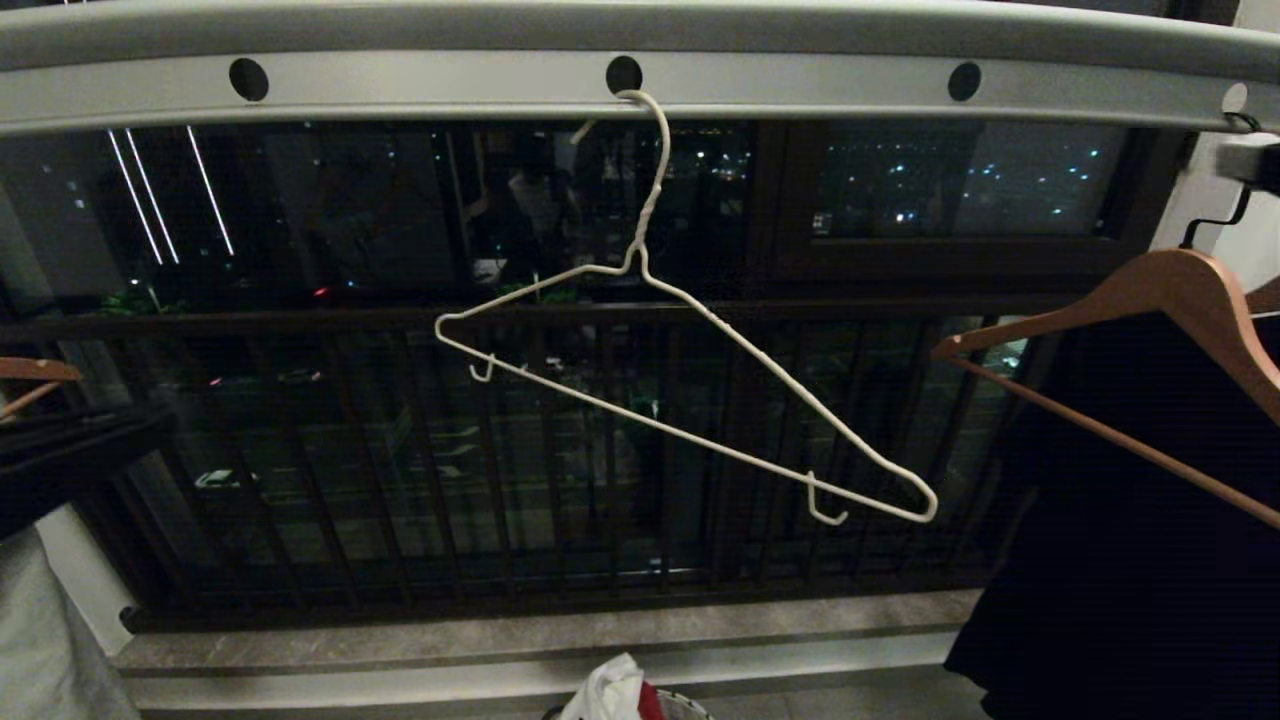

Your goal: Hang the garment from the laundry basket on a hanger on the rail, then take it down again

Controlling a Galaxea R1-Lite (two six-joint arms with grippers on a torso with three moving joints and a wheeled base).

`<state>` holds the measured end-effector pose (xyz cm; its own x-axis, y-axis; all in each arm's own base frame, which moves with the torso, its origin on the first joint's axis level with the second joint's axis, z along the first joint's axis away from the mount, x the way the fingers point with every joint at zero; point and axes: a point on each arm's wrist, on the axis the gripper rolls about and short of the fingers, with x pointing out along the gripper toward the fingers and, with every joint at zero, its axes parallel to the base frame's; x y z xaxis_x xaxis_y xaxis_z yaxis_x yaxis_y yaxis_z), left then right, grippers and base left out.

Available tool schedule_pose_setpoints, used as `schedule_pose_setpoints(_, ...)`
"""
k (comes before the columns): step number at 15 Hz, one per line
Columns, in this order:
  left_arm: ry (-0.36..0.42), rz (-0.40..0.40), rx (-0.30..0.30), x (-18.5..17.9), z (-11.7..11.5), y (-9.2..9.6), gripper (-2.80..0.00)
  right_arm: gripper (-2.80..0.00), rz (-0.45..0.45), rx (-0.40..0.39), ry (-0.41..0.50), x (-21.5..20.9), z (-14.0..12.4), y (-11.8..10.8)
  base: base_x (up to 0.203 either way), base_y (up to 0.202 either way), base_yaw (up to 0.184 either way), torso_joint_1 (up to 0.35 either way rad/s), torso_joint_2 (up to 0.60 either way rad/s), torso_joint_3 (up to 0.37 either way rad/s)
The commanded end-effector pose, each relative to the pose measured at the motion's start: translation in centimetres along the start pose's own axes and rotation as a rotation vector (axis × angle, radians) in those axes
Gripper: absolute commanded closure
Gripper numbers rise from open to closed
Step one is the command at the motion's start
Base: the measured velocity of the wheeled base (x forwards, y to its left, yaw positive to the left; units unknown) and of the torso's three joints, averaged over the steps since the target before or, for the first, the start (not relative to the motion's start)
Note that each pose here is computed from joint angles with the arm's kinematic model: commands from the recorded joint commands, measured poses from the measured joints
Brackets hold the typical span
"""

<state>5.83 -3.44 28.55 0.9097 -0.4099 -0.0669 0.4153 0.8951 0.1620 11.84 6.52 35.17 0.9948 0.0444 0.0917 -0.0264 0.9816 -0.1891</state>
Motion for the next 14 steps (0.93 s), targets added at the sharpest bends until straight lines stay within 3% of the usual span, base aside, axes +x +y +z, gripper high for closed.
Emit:
schedule_pose_setpoints(1,-0.017,0.088,-0.005,-2.5,-2.1,0.4,0.0,0.0,-0.17,0.039,-0.092,-5.8,-0.6,-4.7,0.0,0.0,0.0,0.0,0.0,0.0)
schedule_pose_setpoints(4,-0.095,0.381,-0.031,-6.4,-3.0,0.7,0.0,0.0,-0.272,0.014,-0.071,-9.7,-3.2,-5.9,0.0,0.0,0.0,0.0,0.0,0.0)
schedule_pose_setpoints(6,-0.163,0.502,-0.026,-9.0,-4.3,-0.4,0.0,0.0,-0.359,0.008,-0.059,-12.6,-4.2,-6.5,0.0,0.0,0.0,0.0,0.0,0.0)
schedule_pose_setpoints(10,-0.166,0.593,-0.018,-10.3,-8.4,-2.0,0.0,0.0,-0.486,-0.023,-0.002,-18.1,-6.9,-6.2,0.0,0.0,0.0,0.0,0.0,0.0)
schedule_pose_setpoints(12,-0.177,0.609,-0.017,-10.7,-10.5,-2.7,0.0,0.0,-0.521,-0.044,0.058,-19.4,-9.8,-5.4,0.0,0.0,0.0,0.0,0.0,0.0)
schedule_pose_setpoints(14,-0.184,0.605,-0.014,-10.9,-12.5,-3.2,0.0,0.0,-0.5,-0.062,0.11,-19.7,-13.3,-4.5,0.0,0.0,0.0,0.0,0.0,0.0)
